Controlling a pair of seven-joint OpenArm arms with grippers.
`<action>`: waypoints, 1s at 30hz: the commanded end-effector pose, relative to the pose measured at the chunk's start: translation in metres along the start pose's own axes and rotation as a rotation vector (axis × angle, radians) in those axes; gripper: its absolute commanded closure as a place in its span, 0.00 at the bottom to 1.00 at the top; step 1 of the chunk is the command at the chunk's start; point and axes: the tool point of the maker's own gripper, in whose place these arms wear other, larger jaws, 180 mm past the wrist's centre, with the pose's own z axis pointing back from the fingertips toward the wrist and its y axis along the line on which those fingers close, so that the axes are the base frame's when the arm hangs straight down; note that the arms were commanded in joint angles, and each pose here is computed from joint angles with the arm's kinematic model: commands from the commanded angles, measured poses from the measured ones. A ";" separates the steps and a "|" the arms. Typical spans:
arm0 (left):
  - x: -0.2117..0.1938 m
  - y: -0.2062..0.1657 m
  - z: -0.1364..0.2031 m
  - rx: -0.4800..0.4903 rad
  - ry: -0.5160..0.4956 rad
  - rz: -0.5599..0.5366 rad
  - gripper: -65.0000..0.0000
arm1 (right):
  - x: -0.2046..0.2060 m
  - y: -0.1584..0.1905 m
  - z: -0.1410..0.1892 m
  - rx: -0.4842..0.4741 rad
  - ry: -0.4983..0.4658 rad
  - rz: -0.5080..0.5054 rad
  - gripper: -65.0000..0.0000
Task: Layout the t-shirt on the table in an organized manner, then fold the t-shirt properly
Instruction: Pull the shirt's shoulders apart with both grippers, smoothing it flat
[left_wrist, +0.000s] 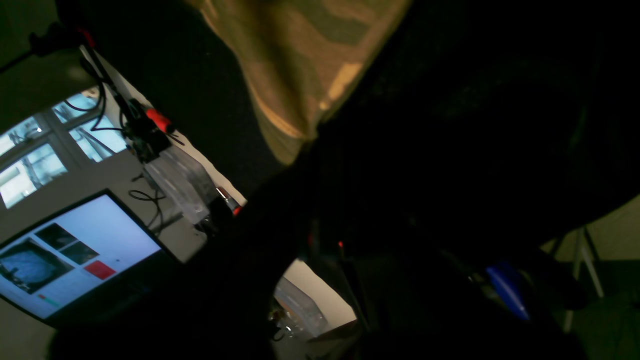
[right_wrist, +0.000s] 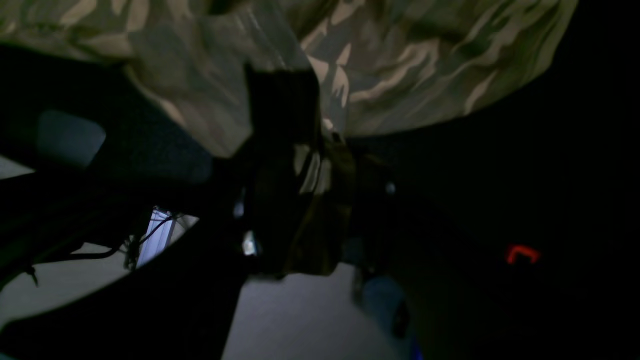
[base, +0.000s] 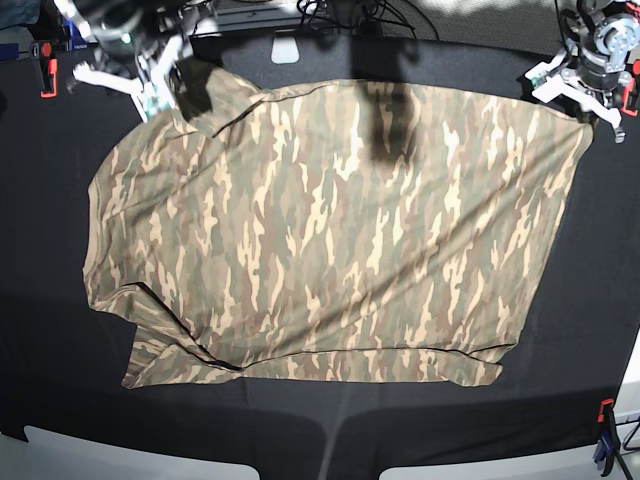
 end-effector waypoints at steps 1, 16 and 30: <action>-0.004 0.011 0.001 0.034 0.007 -0.014 1.00 | -0.002 -0.001 0.001 -0.007 0.001 -0.005 0.65; -0.004 0.011 0.001 0.034 0.006 -0.014 1.00 | -0.039 -0.002 -0.039 -0.015 0.134 -0.040 0.66; -0.003 0.011 0.001 0.033 0.006 -0.011 1.00 | -0.041 0.003 -0.015 0.010 0.152 0.221 1.00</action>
